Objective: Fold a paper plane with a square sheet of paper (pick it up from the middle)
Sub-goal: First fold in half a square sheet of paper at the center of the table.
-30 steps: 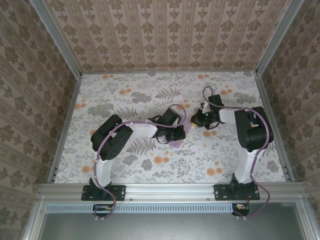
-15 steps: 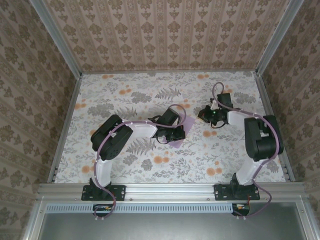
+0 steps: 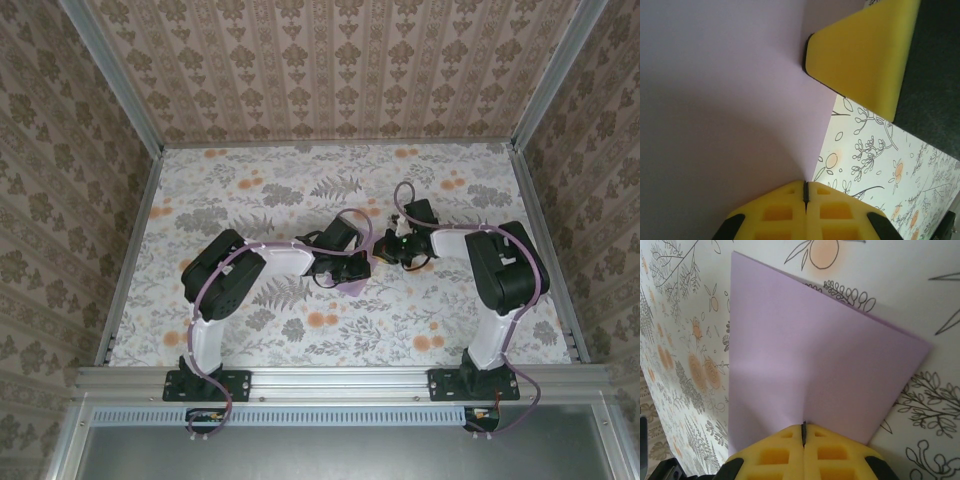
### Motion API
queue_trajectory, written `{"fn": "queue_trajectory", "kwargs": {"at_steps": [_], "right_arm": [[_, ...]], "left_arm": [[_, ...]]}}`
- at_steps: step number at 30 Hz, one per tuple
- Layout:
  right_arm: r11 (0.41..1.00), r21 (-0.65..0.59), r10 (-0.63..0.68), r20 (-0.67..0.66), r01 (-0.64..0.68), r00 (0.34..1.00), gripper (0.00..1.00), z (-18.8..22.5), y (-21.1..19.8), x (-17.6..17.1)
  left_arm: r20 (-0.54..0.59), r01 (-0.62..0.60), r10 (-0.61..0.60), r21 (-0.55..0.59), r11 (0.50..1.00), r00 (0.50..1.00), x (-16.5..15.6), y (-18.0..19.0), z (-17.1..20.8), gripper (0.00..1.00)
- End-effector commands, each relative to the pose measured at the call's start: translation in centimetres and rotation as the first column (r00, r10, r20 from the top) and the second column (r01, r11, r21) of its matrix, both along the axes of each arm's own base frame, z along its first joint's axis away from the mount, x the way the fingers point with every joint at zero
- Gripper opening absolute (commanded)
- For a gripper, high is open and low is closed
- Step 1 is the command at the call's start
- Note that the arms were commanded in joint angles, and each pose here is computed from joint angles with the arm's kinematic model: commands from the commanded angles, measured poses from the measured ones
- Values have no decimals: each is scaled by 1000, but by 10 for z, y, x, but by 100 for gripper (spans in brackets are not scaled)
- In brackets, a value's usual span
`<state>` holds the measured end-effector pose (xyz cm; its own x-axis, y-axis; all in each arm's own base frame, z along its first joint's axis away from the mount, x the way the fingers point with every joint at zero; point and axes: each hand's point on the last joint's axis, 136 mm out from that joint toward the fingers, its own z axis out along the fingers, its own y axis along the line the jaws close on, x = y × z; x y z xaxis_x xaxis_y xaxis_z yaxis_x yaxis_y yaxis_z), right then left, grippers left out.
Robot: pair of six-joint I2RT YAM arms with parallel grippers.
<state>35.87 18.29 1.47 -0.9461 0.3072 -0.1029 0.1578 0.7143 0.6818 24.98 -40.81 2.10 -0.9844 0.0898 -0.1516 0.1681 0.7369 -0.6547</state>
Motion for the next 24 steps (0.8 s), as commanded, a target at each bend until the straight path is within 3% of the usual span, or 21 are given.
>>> {"fn": "queue_trajectory", "kwargs": {"at_steps": [1, 8, 24], "right_arm": [[997, -68, -32, -63, 28, 997, 0, -18, -11, -2], [989, -139, -56, -108, 41, 993, 0, -27, -20, -2], [987, -151, -64, -129, 44, 990, 0, -33, -22, -4]], "left_arm": [[-113, 52, -35, 152, 987, 993, -35, 33, -35, 0], [-103, 98, -85, 136, 986, 991, -51, 37, -24, 0], [-112, 120, -105, 142, 983, 988, -82, 51, -24, 0]]}}
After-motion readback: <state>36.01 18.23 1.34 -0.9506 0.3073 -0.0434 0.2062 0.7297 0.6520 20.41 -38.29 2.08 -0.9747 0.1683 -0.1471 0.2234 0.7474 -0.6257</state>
